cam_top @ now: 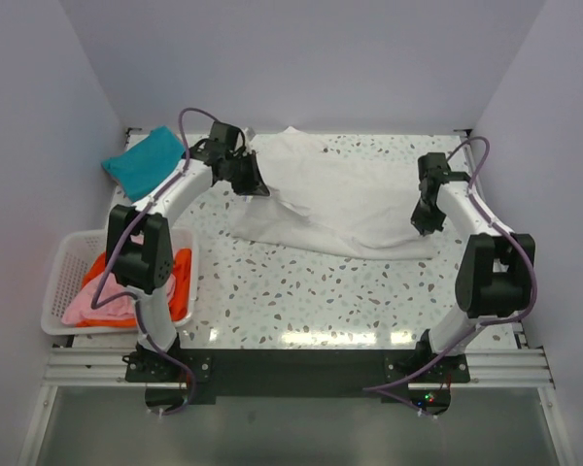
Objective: Fold and stack the t-shirts
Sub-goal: Fold the tshirt
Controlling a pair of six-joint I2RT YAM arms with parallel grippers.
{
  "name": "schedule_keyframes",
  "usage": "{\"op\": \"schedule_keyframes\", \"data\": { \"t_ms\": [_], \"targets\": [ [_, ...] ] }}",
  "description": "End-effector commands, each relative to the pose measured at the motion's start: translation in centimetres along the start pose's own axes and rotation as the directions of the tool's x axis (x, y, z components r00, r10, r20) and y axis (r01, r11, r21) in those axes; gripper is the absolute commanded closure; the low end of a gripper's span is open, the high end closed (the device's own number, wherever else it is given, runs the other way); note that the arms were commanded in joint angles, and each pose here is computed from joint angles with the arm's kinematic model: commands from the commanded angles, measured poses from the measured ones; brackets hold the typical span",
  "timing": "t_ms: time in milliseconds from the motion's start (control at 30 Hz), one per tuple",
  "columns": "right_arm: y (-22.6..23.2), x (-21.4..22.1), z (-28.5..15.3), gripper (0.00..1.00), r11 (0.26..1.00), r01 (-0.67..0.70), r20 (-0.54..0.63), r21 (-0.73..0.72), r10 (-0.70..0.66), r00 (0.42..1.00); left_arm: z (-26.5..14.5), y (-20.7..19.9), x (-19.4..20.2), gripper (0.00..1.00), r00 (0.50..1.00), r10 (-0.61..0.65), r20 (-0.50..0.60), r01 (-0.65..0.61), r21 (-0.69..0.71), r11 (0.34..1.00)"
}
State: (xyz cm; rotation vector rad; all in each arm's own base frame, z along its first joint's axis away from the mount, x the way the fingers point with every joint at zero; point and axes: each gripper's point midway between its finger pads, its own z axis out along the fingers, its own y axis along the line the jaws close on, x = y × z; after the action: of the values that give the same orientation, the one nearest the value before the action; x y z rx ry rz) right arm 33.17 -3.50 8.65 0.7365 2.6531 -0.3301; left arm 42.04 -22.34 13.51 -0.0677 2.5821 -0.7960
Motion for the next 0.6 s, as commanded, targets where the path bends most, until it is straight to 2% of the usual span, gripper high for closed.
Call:
{"op": "schedule_keyframes", "data": {
  "t_ms": [0, 300, 567],
  "targets": [
    [0.7, -2.6, -0.6, 1.00, 0.999, -0.033, 0.060, -0.008, 0.034, 0.998, -1.1, -1.0, -4.1, 1.00, 0.994, -0.005, 0.107, -0.002, 0.068, 0.998],
    [-0.5, -4.4, 0.4, 1.00, 0.996, -0.084, 0.059, 0.035, 0.082, 0.995, 0.0, -1.1, -5.9, 1.00, 0.994, -0.015, 0.107, 0.001, 0.128, 0.992],
    [0.1, -5.4, 1.6, 1.00, 0.996, -0.079, 0.058, 0.043, 0.077, 0.995, 0.9, -0.4, -7.2, 1.00, 0.993, -0.028, 0.111, 0.013, 0.127, 0.992]
  ]
}}
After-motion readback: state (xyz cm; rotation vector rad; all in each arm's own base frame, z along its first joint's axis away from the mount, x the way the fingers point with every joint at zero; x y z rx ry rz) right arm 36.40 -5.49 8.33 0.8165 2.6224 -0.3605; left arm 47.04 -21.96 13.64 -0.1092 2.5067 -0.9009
